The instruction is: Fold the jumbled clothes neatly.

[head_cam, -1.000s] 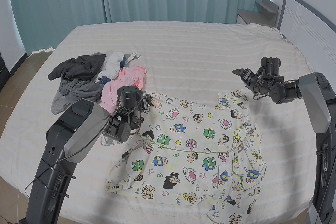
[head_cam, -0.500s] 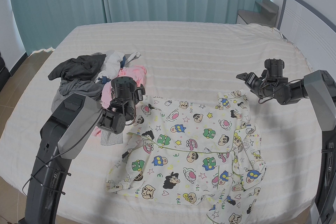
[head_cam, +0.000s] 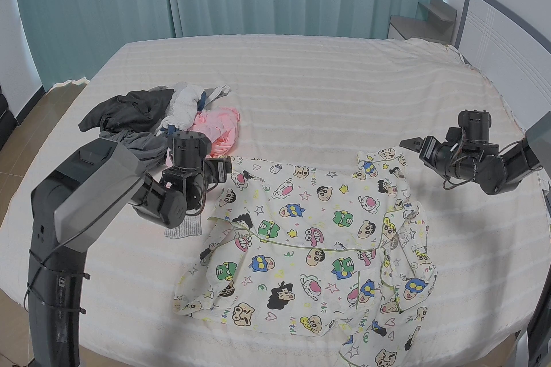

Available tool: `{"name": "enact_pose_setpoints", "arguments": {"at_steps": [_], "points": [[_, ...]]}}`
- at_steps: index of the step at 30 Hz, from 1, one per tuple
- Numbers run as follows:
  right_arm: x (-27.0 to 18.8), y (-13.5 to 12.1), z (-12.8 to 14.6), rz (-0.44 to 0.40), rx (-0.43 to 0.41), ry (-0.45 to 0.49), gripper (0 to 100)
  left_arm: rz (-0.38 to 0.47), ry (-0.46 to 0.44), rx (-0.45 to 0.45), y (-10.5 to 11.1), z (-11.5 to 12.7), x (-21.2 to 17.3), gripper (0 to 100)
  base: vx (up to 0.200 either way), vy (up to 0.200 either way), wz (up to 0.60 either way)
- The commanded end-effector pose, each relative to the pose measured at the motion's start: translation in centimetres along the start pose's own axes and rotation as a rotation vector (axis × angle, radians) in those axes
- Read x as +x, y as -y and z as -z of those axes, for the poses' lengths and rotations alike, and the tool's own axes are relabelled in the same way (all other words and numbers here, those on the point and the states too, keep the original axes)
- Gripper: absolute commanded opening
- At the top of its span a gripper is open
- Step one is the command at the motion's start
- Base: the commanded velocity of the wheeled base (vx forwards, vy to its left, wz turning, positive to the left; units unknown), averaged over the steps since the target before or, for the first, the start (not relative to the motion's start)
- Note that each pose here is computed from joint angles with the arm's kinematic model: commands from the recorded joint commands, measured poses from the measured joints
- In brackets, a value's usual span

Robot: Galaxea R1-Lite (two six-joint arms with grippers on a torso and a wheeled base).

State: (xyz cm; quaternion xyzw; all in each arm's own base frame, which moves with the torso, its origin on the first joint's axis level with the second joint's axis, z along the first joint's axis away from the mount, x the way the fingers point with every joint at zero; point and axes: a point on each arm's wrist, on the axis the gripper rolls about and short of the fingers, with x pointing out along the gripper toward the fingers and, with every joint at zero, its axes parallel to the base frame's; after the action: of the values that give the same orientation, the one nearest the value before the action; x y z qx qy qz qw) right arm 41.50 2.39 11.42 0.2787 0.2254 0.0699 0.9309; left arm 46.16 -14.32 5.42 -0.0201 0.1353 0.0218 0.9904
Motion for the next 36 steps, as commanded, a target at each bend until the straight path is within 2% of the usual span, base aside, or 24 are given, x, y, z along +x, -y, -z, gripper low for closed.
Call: {"name": "enact_pose_setpoints", "arguments": {"at_steps": [1, 5, 8, 12, 20, 25, 31, 36], "points": [[-11.5, -0.4, 3.4, -0.061, -0.095, -0.004, 100, 0.250, -0.272, 0.045, -4.0, 1.5, -13.6, 100, 0.000, 0.000, 0.00], [-15.0, -0.4, 5.0, -0.070, -0.121, 0.017, 100, 0.343, -0.378, 0.017, -4.6, 3.2, -18.0, 100, 0.000, 0.000, 0.00], [-17.2, -0.3, 5.6, -0.072, -0.131, 0.056, 100, 0.401, -0.428, -0.019, -4.0, 4.0, -20.0, 100, 0.000, 0.000, 0.00], [-19.2, -0.2, 6.7, -0.063, -0.121, 0.061, 100, 0.434, -0.489, 0.009, -3.1, 5.6, -21.1, 100, 0.000, 0.000, 0.00], [-20.5, 1.2, 9.1, -0.017, -0.086, -0.005, 100, 0.419, -0.557, 0.032, -2.6, 8.7, -20.0, 100, 0.000, 0.000, 0.00], [-21.7, 1.2, 9.2, -0.019, -0.090, 0.023, 100, 0.409, -0.571, 0.035, -2.5, 10.3, -19.3, 100, 0.000, 0.000, 0.00], [-22.8, 1.1, 9.6, -0.027, -0.107, 0.041, 100, 0.406, -0.590, -0.032, -1.9, 10.5, -19.5, 100, 0.000, 0.000, 0.00], [-23.0, 1.1, 9.7, -0.028, -0.122, 0.044, 100, 0.394, -0.612, -0.031, -1.9, 11.1, -19.3, 100, 0.000, 0.000, 0.00]]}}
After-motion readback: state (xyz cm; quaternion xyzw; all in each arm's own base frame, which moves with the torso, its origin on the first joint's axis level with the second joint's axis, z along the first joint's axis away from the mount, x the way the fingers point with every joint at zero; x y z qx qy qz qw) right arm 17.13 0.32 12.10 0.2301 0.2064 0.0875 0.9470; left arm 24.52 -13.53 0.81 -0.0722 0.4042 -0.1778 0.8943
